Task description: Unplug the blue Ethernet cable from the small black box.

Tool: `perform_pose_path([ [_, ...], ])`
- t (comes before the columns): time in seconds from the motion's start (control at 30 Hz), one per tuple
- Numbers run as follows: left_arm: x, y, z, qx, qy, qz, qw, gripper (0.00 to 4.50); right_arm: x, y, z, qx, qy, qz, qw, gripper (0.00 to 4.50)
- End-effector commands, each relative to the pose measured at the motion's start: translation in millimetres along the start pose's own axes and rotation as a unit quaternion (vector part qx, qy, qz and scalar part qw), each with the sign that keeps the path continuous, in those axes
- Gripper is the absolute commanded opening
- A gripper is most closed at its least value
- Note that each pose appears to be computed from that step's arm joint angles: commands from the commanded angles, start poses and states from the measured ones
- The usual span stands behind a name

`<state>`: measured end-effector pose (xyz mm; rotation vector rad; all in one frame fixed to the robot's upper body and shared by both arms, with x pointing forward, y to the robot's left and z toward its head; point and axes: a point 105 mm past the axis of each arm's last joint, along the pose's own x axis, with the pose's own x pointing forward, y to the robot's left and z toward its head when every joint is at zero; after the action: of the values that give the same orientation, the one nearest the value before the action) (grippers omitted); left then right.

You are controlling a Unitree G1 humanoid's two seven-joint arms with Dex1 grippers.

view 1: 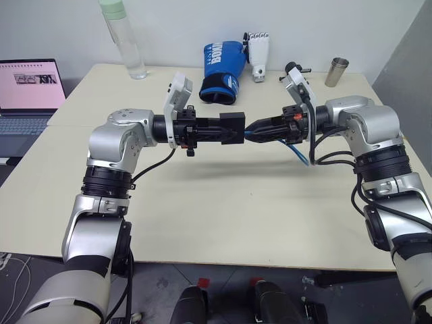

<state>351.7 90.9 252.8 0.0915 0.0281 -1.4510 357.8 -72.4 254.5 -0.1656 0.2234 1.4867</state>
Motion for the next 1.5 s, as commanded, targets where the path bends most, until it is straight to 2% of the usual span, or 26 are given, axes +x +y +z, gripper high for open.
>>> perform_pose_path([
  [0.03, 0.8, -2.9, 12.5, 0.031, -0.004, -0.003, 0.999, 0.8, -3.1, 3.6, 13.1, -0.025, -0.011, 0.007, 1.0, 1.4],
  [0.4, 1.0, -2.2, 13.3, 0.032, -0.006, -0.002, 0.999, 0.8, -4.1, -0.1, 8.9, -0.032, -0.002, -0.001, 0.999, 1.4],
  [0.6, 1.1, -1.4, 14.1, 0.033, -0.008, 0.0, 0.999, 0.8, -2.6, 0.5, 3.9, -0.048, 0.012, 0.003, 0.999, 0.25],
  [0.67, 1.0, -1.2, 14.1, 0.033, -0.008, 0.001, 0.999, 0.8, -2.2, 0.6, 2.8, -0.054, 0.015, 0.004, 0.998, 0.05],
  [1.07, 0.8, -1.6, 13.7, 0.033, -0.006, 0.0, 0.999, 0.8, -3.7, -0.8, 4.0, -0.06, 0.013, -0.002, 0.998, 0.05],
  [1.17, -1.2, -2.5, 12.4, 0.032, -0.002, -0.001, 0.999, 0.8, -11.9, -1.6, 1.5, -0.055, 0.018, -0.01, 0.998, 0.05],
  [1.33, -16.6, 1.8, 11.5, 0.036, 0.008, 0.021, 0.999, 0.8, -41.7, -3.3, -18.6, -0.044, 0.052, -0.04, 0.997, 0.05],
  [1.5, -23.8, 2.3, 8.7, 0.033, 0.015, 0.026, 0.999, 0.8, -51.7, -3.7, -22.1, -0.036, 0.057, -0.057, 0.996, 0.05],
])
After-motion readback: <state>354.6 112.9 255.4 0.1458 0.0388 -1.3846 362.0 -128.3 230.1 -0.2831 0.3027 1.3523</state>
